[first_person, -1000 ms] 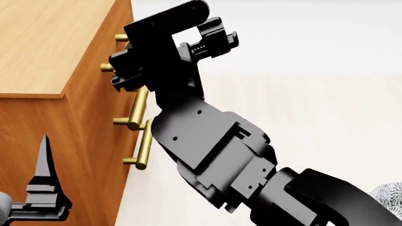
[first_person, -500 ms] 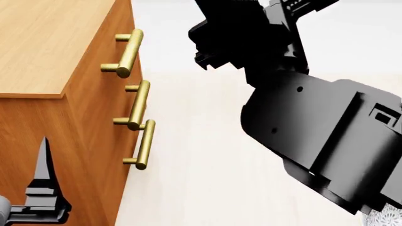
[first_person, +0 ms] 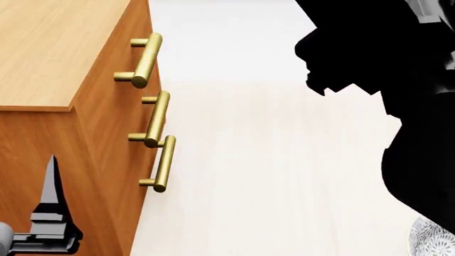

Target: Close the top drawer of the cabinet and put the bowl on top of it.

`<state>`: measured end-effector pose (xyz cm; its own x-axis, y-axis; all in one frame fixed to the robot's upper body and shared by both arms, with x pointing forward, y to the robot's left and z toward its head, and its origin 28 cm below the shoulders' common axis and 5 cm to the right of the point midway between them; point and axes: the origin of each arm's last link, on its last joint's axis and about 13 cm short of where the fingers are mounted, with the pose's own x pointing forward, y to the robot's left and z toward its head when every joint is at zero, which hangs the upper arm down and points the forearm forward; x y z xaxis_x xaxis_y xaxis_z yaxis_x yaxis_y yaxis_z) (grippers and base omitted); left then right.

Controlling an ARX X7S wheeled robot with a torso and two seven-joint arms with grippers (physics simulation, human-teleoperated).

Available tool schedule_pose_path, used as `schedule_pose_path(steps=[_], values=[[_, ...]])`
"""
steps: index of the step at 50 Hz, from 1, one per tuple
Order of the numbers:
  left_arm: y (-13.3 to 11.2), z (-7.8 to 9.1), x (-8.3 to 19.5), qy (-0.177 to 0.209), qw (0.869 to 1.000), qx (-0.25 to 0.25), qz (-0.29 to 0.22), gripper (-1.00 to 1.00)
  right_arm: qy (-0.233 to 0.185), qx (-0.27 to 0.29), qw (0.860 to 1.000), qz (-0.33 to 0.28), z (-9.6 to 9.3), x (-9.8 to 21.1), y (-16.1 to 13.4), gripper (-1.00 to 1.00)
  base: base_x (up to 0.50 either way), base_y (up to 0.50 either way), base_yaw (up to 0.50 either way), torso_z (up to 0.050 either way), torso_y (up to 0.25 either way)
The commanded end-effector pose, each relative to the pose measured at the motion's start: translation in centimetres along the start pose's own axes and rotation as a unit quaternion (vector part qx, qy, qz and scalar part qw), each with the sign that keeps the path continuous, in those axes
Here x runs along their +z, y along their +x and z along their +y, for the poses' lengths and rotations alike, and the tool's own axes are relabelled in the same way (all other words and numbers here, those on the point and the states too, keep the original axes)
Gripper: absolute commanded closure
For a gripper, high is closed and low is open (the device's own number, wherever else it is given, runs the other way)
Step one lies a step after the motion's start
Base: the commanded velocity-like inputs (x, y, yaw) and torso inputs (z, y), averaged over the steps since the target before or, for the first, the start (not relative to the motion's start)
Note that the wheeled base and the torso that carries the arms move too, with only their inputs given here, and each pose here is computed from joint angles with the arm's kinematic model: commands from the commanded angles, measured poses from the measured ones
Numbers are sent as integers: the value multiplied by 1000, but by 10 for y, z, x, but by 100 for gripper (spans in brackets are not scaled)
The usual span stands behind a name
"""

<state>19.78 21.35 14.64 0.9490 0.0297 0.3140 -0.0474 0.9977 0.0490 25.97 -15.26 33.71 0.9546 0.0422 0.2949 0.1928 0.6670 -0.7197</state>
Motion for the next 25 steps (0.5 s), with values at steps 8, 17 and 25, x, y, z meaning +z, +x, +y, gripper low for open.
schedule_pose_path(steps=[8,17,25], values=[[-2,-1,0,-3,1000,-3,-2,-100,-32,-6,998,50,-25,-21,-51,-100,0,0,0,0,0],[-2,-2,-3,-4,1000,-4,1,-100,-36,5,996,81,-23,-39,-79,-100,0,0,0,0,0],[-2,-2,-4,-5,1000,-5,2,-100,-39,32,993,105,-16,-53,-96,-100,0,0,0,0,0]])
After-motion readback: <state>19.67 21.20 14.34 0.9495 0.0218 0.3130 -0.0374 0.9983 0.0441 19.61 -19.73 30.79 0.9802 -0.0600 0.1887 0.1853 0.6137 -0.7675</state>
